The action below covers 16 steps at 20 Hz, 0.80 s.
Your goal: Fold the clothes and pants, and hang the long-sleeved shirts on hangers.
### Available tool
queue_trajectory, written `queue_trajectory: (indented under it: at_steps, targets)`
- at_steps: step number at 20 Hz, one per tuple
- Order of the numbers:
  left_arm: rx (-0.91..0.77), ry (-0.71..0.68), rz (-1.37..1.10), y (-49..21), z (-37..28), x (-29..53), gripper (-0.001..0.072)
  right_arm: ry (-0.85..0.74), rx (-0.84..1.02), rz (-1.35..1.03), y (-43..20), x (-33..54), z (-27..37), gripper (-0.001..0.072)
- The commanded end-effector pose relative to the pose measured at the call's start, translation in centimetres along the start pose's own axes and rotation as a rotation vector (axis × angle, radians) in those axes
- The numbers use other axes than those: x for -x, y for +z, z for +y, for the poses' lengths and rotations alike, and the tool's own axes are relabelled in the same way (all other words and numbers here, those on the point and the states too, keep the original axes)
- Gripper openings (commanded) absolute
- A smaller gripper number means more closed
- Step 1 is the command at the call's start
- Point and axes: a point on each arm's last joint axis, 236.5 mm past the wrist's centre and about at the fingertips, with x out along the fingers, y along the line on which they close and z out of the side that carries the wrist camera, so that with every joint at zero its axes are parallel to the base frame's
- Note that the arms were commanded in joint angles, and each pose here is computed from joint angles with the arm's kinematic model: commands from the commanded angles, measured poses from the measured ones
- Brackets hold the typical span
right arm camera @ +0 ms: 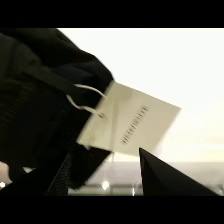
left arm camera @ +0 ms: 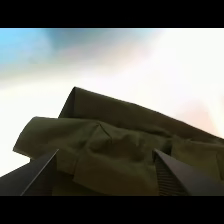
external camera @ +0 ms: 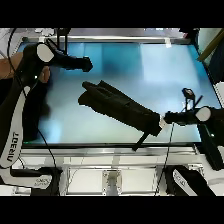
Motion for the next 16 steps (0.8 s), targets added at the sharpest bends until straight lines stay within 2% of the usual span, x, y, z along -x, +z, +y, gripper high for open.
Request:
queue_trajectory:
  at_steps: [1,2,3,4,5,7,9,13,14,15,16]
  targets:
    - [-0.005,-0.002,0.019,-0.4,-0.1,0.1,0.0673,-0.046,-0.076,0.08,-4.5,3.0,-3.2,0.0319]
    - [-0.005,-0.002,0.018,-0.4,-0.1,0.1,0.0674,-0.042,-0.102,0.085,-5.8,3.6,-3.6,0.0267]
    - [-0.005,-0.002,0.017,-0.4,-0.1,0.1,0.0674,-0.018,-0.114,0.083,-6.8,3.9,-3.4,0.0088]
    - [-0.005,-0.002,0.017,-0.4,-0.1,0.0,0.0673,-0.008,-0.135,0.049,-6.6,3.7,-3.3,0.004]
    - [-0.005,-0.003,0.018,-0.4,-0.1,0.0,0.0673,-0.012,-0.13,0.026,-6.2,3.2,-3.5,0.0051]
    - [-0.005,-0.004,0.027,-0.6,-0.1,0.1,0.0674,-0.089,-0.029,-0.008,-4.9,2.8,-5.6,0.0295]
    - [-0.005,-0.007,0.047,-1.1,-0.2,0.1,0.0673,-0.124,-0.021,-0.115,-2.0,3.4,-6.4,0.0317]
    - [-0.004,-0.007,0.048,-1.1,-0.2,0.1,0.0673,0.03,-0.14,-0.179,-0.6,3.1,-3.1,0.0319]
    - [0.001,-0.008,0.048,-1.1,-0.2,0.1,0.0673,0.066,-0.166,-0.146,-1.4,2.7,-2.3,0.0367]
    - [0.008,-0.017,0.047,-1.1,-0.4,0.1,0.0673,0.103,-0.235,-0.128,-1.9,2.0,-1.5,0.0463]
    - [0.013,-0.017,0.047,-1.1,-0.4,0.1,0.0673,0.174,-0.325,-0.112,-2.3,0.9,0.1,0.0494]
